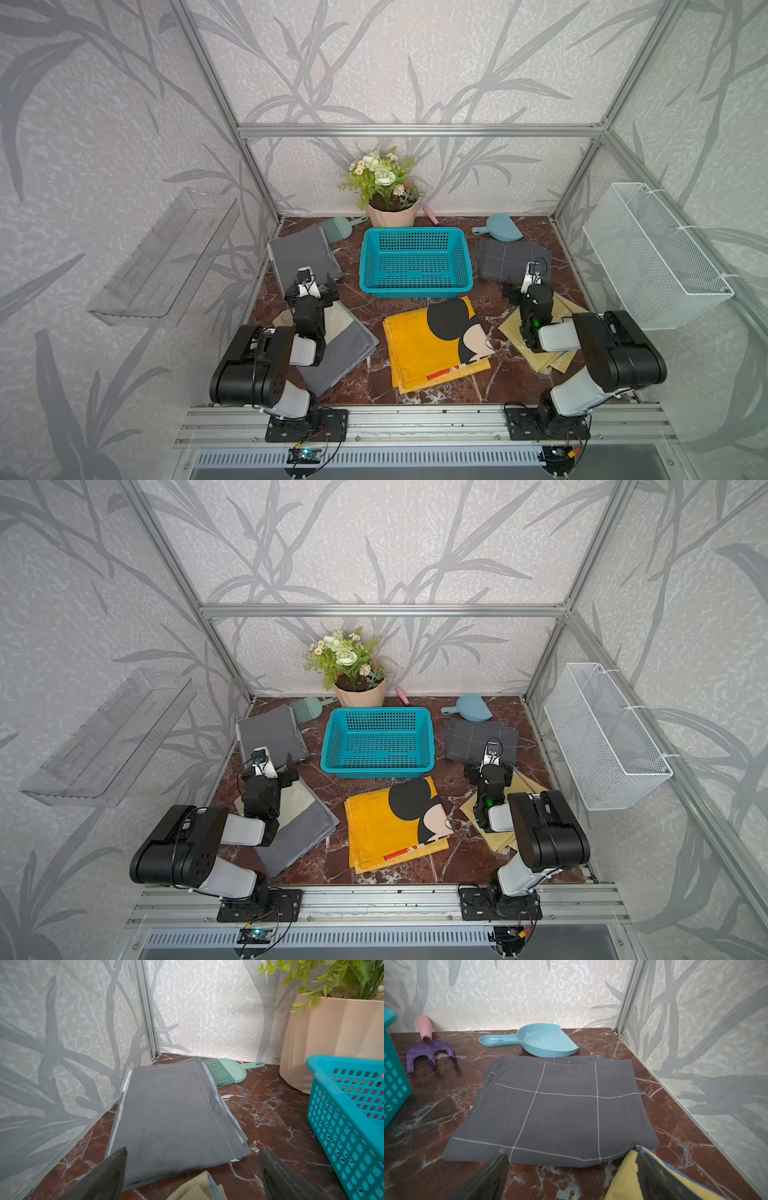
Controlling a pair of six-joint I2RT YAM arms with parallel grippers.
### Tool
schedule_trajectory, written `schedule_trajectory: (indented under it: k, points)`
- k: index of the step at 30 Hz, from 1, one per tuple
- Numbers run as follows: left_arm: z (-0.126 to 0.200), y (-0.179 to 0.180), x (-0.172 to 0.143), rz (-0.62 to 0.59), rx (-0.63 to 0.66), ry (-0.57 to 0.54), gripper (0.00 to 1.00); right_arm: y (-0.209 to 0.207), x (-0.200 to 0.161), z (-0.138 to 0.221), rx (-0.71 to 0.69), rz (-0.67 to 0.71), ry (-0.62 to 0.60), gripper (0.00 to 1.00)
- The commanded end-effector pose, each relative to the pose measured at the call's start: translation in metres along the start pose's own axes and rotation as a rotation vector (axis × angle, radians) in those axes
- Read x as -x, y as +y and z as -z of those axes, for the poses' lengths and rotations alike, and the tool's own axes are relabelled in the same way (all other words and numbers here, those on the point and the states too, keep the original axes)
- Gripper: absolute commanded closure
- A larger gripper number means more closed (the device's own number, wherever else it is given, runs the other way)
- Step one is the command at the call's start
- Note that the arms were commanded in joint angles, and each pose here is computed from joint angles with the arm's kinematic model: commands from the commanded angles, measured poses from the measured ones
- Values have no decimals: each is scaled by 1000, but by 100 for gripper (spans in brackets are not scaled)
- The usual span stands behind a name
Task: Put the folded pillowcase in the basket
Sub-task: Pick up the pillowcase at the center of the board.
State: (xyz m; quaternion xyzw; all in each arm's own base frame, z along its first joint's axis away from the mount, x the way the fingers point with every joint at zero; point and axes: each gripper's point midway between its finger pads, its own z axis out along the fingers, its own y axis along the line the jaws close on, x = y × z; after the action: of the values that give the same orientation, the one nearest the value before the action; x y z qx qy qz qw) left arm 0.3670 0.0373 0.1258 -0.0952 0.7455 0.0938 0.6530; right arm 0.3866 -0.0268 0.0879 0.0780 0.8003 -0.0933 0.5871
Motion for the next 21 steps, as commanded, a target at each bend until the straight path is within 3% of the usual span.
schedule_trajectory:
  k: [1,21]
  points:
    - [-3,-3,5,-5,-3,-15,0,1,10,-2,2,-18,-24,1]
    - [-3,-3,5,-2,-8,-14,0,1,10,-3,3,-19,-25,1]
